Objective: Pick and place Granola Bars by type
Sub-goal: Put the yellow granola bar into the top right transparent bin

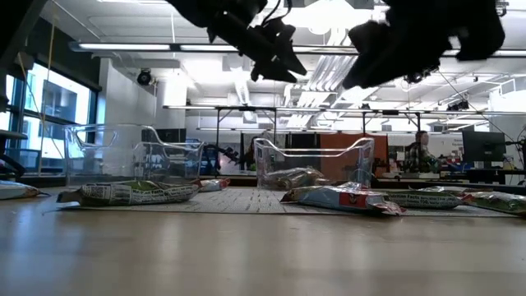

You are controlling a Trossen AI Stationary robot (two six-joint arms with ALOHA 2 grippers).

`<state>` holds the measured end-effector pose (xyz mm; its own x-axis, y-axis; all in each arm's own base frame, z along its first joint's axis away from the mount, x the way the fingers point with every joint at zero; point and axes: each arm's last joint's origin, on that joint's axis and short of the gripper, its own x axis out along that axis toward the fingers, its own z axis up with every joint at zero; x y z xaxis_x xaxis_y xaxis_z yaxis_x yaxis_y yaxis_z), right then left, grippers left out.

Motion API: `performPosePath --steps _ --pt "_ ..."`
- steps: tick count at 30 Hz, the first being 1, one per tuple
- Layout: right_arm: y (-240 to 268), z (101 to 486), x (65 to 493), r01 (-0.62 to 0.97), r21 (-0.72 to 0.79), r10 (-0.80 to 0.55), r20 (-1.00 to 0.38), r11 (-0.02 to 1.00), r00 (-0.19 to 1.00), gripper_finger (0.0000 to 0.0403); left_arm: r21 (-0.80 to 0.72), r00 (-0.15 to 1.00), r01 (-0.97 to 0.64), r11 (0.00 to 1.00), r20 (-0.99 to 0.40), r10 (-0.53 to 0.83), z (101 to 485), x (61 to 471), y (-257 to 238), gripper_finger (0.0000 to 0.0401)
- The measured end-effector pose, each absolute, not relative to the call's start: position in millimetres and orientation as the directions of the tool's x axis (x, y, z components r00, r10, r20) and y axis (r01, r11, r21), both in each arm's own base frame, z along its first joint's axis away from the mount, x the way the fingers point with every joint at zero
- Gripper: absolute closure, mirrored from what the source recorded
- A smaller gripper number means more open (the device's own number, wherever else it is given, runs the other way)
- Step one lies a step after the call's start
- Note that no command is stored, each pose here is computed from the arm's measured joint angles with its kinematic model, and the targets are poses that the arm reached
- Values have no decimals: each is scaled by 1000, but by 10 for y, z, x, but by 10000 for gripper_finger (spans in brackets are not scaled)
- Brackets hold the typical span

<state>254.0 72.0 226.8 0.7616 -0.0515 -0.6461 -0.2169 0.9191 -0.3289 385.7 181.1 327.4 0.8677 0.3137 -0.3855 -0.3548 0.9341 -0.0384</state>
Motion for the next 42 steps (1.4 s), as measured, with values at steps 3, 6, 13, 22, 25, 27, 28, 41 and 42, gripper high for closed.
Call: performPosePath --steps 3,6,13,22,25,27,28,41,42 --pt "726 2474 2550 -252 -340 -62 -695 906 716 265 -42 847 -358 933 -435 305 3306 3835 1800 185" --pt "729 2594 2518 -318 -300 -45 -787 900 616 265 -35 845 -355 934 -439 305 3335 3830 1797 185" --pt "709 2407 2429 -137 -120 -64 -933 983 354 265 -32 842 -302 953 -478 251 3294 3851 1703 185" --pt "413 1897 2382 312 59 27 -994 948 106 265 -17 831 -241 970 -519 198 3253 3915 1486 185" --pt "308 1830 2378 363 118 105 -993 924 57 265 -18 827 -228 974 -532 184 3241 3929 1426 185" --pt "260 1804 2375 384 123 120 -992 915 31 265 -18 821 -224 974 -542 179 3231 3932 1402 185" --pt "241 1791 2378 392 118 119 -993 912 23 265 -19 820 -222 975 -545 176 3228 3933 1392 185" --pt "181 1533 2428 406 127 193 -973 905 -125 265 -5 803 -226 974 -567 184 3207 3931 1359 185" --pt "180 1509 2431 400 119 189 -972 909 -138 265 -4 803 -225 974 -567 184 3207 3931 1359 185"
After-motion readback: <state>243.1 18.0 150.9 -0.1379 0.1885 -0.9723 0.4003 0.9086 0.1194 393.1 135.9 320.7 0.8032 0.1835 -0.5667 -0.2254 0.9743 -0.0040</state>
